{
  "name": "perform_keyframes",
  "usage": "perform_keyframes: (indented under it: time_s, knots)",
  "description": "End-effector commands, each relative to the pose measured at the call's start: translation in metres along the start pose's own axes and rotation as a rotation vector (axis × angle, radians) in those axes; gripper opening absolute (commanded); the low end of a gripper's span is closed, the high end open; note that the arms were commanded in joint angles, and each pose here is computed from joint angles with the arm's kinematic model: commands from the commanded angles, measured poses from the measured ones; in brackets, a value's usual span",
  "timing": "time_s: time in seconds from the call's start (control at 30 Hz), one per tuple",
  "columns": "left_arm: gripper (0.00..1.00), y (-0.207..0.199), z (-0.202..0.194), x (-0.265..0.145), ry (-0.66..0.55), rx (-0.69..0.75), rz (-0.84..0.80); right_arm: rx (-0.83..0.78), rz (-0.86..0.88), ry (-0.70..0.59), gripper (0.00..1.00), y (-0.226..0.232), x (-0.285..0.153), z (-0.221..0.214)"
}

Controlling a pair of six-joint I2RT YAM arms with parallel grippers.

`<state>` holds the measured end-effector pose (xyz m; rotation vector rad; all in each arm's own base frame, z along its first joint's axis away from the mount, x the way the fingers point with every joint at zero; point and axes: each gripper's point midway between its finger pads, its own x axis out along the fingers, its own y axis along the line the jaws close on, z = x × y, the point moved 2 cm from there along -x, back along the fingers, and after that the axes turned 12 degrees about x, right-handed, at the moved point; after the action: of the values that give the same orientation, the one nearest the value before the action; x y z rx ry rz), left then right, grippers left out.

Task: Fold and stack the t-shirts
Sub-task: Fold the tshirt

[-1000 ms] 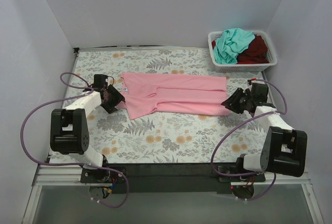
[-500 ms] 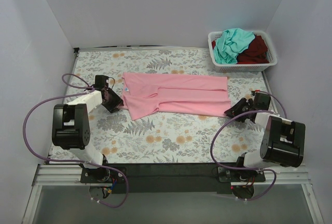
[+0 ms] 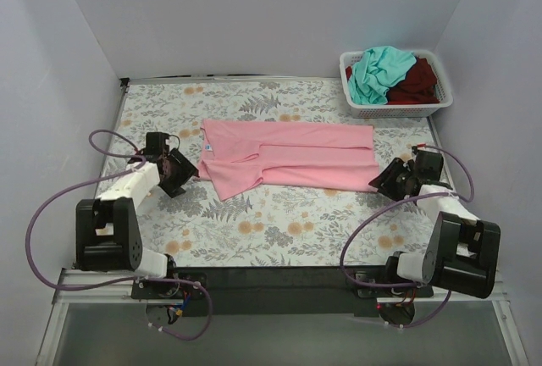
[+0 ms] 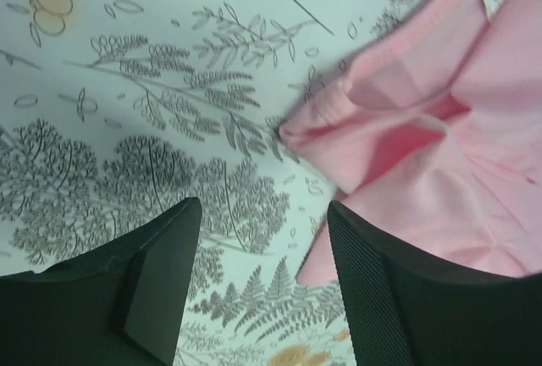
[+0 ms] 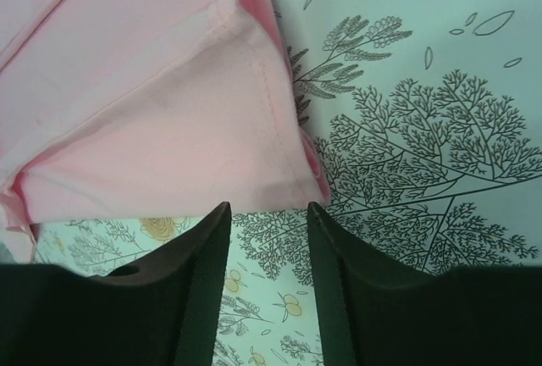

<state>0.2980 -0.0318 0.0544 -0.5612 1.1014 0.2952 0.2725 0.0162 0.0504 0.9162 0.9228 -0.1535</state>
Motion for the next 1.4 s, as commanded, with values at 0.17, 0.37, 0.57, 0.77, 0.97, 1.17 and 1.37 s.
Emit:
perform_keyframes:
  time_s: [0.17,0.37,0.57,0.77,0.97,1.17,1.37]
  knots:
    - [0.63,-0.041,-0.047,-0.040,-0.006,0.181,-0.151,-0.253,0.021,-0.055,0.60,0.046,-0.024,-0.001]
    - [0.59,-0.043,-0.073,-0.022,0.054,0.228,-0.076,-0.368,0.037,-0.031,0.64,0.062,-0.032,-0.022]
    - [0.42,-0.042,-0.081,-0.008,0.085,0.270,-0.017,-0.362,0.073,0.028,0.63,0.060,-0.033,-0.040]
    - [0.41,-0.050,-0.084,-0.001,0.093,0.290,-0.005,-0.361,0.075,0.046,0.63,0.054,-0.033,-0.049]
    - [0.29,-0.049,-0.089,0.009,0.115,0.302,0.028,-0.372,0.082,0.050,0.63,0.053,-0.034,-0.050]
    - [0.00,-0.064,-0.078,0.002,0.089,0.302,-0.002,-0.376,0.092,0.047,0.63,0.056,-0.035,-0.050]
    - [0.00,-0.115,-0.031,-0.014,-0.018,0.318,-0.065,-0.397,0.121,0.052,0.63,0.064,-0.039,-0.048]
